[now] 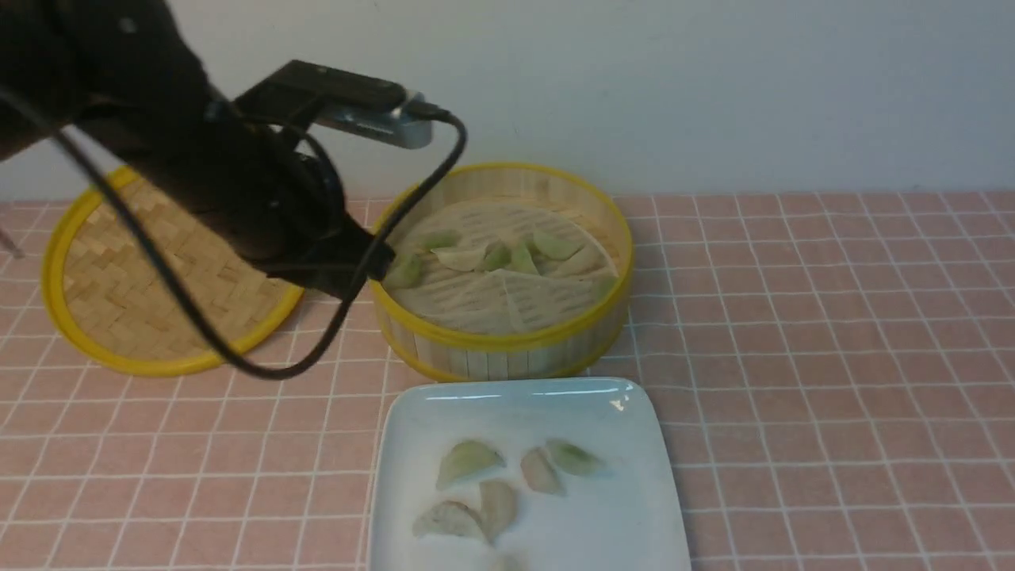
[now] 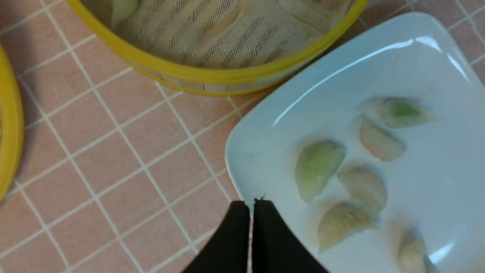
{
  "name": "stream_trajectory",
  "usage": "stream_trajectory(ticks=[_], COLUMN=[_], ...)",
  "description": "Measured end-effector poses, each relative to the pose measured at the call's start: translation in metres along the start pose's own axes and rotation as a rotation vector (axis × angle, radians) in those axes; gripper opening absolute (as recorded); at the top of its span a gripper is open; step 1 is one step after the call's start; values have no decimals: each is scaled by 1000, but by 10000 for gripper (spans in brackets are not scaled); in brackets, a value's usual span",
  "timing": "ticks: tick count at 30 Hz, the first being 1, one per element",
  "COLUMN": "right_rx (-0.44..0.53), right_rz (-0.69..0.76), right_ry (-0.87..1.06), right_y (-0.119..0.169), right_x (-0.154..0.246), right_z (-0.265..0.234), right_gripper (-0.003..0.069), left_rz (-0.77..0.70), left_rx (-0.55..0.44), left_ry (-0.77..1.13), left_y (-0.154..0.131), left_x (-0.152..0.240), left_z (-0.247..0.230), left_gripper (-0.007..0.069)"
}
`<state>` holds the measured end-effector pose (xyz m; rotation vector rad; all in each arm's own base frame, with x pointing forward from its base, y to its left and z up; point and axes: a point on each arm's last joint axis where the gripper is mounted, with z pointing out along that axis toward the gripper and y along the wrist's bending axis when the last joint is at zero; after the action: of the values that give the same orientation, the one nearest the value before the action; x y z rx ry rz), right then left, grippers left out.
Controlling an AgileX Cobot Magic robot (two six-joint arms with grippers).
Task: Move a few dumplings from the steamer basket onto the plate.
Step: Use the left arm to grab a dumpling from the steamer
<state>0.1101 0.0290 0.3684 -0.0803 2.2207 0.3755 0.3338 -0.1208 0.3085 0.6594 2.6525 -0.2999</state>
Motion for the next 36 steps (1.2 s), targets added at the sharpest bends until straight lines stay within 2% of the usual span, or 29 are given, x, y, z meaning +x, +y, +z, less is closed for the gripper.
stream_trajectory(ticks=[3,6,14,19,24,28,32,34,36], right_rx=[54,76,80,81,81,80,80,80,80], right_rz=[-31,-34,-31,-32,-34,-36,-37,-38,-38], right_ry=[156,249,277,271,269,268,268,268,268], right_y=[-6,-12,-15,-15,-15,-15,-15,-15,-15], right_x=[-26,-37,-41,-42,-42,-42,-42,-42,-42], right_z=[20,37,50,50,50,50,50,50,50], right_gripper=[-13,-11,-10,-10,-10,-10,-10,-10,-10], left_rz=[8,11,56,53,63,68,51,27,-4], left_rx=[-27,-37,-125,-187,-214,-224,-239,-249,-255], left_ry=[53,77,72,50,18,10,34,34,43], left_y=[3,9,30,42,49,52,56,57,57], left_x=[-22,-39,-76,-85,-86,-85,-81,-81,-81], left_z=[22,40,89,127,156,171,184,185,184], left_gripper=[-6,-6,12,138,313,379,353,303,200])
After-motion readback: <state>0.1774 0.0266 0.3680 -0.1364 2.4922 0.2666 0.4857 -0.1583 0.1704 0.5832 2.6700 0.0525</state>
